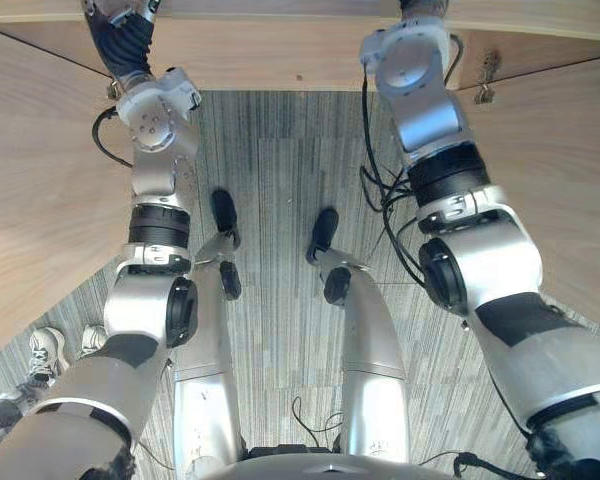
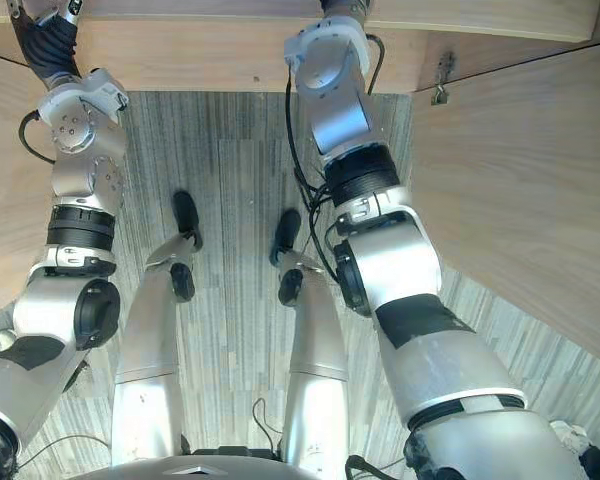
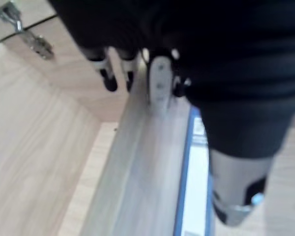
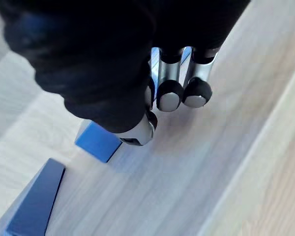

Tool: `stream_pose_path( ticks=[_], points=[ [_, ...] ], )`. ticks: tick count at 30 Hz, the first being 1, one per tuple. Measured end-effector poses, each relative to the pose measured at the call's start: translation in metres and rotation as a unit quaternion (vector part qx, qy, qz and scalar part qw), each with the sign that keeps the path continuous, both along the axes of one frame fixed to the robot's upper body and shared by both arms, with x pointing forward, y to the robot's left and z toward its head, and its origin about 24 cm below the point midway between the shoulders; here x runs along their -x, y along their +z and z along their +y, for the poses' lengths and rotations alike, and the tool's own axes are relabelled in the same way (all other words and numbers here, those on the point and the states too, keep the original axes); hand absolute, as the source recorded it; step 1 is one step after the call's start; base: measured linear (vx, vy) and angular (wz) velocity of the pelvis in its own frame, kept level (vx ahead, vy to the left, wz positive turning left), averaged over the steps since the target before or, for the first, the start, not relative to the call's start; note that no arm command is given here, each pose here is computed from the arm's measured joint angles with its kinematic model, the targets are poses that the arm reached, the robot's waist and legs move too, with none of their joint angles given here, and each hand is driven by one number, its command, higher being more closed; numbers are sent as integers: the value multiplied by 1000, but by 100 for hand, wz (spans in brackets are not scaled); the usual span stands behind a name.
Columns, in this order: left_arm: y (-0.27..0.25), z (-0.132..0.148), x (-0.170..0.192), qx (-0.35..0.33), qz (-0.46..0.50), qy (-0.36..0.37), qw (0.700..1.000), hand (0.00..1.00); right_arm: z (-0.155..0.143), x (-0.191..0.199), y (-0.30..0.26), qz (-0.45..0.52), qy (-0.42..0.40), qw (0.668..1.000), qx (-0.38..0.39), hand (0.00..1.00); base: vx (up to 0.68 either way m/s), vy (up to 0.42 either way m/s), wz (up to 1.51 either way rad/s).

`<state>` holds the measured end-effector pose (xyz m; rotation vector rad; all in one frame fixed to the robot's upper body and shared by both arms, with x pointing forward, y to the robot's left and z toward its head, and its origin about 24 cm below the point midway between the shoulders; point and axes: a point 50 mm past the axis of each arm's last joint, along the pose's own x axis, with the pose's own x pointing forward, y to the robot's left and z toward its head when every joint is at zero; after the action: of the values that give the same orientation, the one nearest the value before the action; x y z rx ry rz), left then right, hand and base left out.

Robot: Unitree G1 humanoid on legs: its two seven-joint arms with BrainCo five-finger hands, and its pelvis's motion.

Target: Walk over to the cabinet, pick up the folder, carry it to the office cabinet, place the folder inside the office cabinet, then close the office cabinet door

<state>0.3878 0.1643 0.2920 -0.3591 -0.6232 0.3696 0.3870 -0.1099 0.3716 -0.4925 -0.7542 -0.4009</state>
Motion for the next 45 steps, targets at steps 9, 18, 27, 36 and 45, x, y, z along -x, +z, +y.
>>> stream_pose_path(
  ticks=[9,18,27,36,45],
  points=[
    [0,-3,0,-60,-11,-23,998,0,7,5,18,-25,-2,993,115,100,-13,-7,13],
    [-11,-11,1,-82,-10,-36,996,0,-8,6,31,-32,-48,984,168,100,-10,-8,4],
    [-24,-14,-1,-96,9,-41,994,0,-15,2,28,-18,-66,983,170,100,-31,-21,-2],
    [-18,-24,-2,-117,5,-57,991,0,-24,0,31,-8,-71,985,155,100,-17,-13,-1],
    [-7,-28,-5,-120,-2,-61,991,0,-26,1,41,5,-53,989,135,100,-37,-21,2]
  ],
)
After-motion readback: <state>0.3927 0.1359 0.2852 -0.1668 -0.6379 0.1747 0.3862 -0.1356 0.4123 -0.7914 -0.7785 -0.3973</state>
